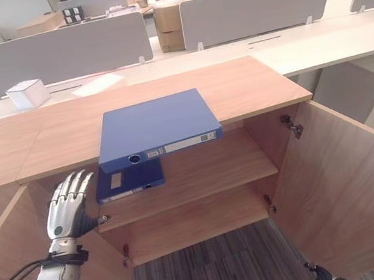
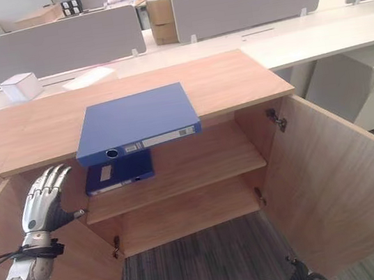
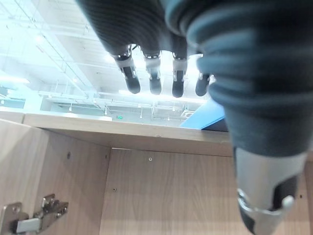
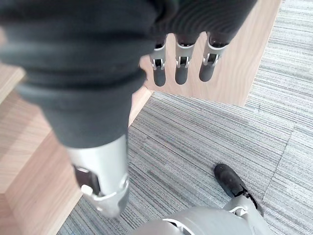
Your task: Put the empty folder in the office cabinet
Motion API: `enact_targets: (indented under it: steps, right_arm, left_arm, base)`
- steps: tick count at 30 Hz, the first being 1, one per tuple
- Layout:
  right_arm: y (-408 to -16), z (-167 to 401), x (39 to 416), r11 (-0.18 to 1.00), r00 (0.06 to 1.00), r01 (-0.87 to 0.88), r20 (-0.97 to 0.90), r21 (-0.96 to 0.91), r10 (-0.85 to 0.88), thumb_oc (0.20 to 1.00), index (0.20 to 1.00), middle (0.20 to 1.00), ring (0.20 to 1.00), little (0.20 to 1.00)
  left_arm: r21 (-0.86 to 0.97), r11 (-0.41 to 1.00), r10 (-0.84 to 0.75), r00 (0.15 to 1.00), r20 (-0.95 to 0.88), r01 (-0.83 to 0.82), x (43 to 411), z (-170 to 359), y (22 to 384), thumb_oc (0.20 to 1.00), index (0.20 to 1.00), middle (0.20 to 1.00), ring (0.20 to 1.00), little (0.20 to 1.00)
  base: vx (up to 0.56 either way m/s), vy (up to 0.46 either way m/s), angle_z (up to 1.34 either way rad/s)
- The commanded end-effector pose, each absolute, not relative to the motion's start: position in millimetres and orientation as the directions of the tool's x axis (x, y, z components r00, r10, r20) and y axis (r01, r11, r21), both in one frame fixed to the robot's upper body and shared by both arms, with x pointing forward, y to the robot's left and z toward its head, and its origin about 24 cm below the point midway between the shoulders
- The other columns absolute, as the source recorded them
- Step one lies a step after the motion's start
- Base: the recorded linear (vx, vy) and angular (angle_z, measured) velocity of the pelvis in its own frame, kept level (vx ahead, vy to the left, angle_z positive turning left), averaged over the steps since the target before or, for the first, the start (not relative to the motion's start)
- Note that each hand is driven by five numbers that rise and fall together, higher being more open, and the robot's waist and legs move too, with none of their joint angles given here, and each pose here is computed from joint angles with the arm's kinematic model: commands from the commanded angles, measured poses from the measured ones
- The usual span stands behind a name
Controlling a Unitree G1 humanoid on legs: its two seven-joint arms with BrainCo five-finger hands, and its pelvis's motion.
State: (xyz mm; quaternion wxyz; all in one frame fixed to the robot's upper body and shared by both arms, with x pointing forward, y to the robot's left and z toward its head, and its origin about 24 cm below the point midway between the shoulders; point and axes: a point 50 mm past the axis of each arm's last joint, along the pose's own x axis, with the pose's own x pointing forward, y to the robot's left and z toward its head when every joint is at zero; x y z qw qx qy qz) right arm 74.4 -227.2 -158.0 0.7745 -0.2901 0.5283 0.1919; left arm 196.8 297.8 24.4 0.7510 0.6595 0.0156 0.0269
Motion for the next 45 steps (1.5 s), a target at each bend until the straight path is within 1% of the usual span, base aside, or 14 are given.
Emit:
enact_targets:
  steps: [1, 9, 15, 23, 27, 31, 35, 45]
  right_arm:
    - [-222, -152, 108, 0.779, 0.464, -0.556, -0.886, -0.289, 0.002, 1.0, 1.0, 1.0, 1.0, 1.0]
    - [-220, -153, 107, 0.779, 0.466, -0.557, -0.885, -0.289, 0.005, 1.0, 1.0, 1.0, 1.0, 1.0]
    - [-217, -155, 103, 0.787, 0.453, -0.552, -0.891, -0.275, 0.007, 1.0, 1.0, 1.0, 1.0, 1.0]
    - [-215, -155, 102, 0.781, 0.451, -0.565, -0.892, -0.268, 0.02, 1.0, 1.0, 1.0, 1.0, 1.0]
    - [-215, -154, 104, 0.776, 0.455, -0.57, -0.89, -0.27, 0.024, 1.0, 1.0, 1.0, 1.0, 1.0]
    - [-214, -154, 105, 0.772, 0.461, -0.573, -0.887, -0.274, 0.028, 1.0, 1.0, 1.0, 1.0, 1.0]
    - [-214, -153, 106, 0.77, 0.465, -0.574, -0.885, -0.279, 0.026, 1.0, 1.0, 1.0, 1.0, 1.0]
    - [-213, -153, 107, 0.766, 0.474, -0.575, -0.88, -0.288, 0.025, 1.0, 1.0, 1.0, 1.0, 1.0]
  left_arm:
    - [0.974, 0.009, 0.018, 0.974, 0.225, -0.225, 224, 72, 308, 1.0, 1.0, 1.0, 1.0, 1.0]
    - [0.959, -0.015, -0.026, 0.958, 0.284, -0.285, 237, 83, 300, 1.0, 1.0, 1.0, 1.0, 1.0]
    - [0.925, -0.021, -0.026, 0.926, 0.378, -0.378, 241, 101, 300, 1.0, 1.0, 1.0, 1.0, 1.0]
    - [0.91, -0.004, -0.069, 0.908, 0.414, -0.415, 250, 112, 290, 1.0, 1.0, 1.0, 1.0, 1.0]
    - [0.912, 0.011, -0.099, 0.907, 0.409, -0.41, 259, 111, 281, 1.0, 1.0, 1.0, 1.0, 1.0]
    - [0.927, 0.044, -0.14, 0.916, 0.376, -0.373, 273, 103, 264, 1.0, 1.0, 1.0, 1.0, 1.0]
    - [0.94, 0.047, -0.159, 0.926, 0.342, -0.339, 283, 95, 255, 1.0, 1.0, 1.0, 1.0, 1.0]
    - [0.954, 0.02, -0.161, 0.941, 0.298, -0.299, 294, 86, 250, 1.0, 1.0, 1.0, 1.0, 1.0]
  base:
    - [0.0, 0.0, 0.0]
    - [0.0, 0.0, 0.0]
    - [0.01, -0.007, -0.02]
    - [0.0, 0.0, 0.0]
    - [0.0, 0.0, 0.0]
    - [0.01, -0.021, -0.05]
    - [0.0, -0.005, -0.01]
    - [0.01, -0.012, -0.05]
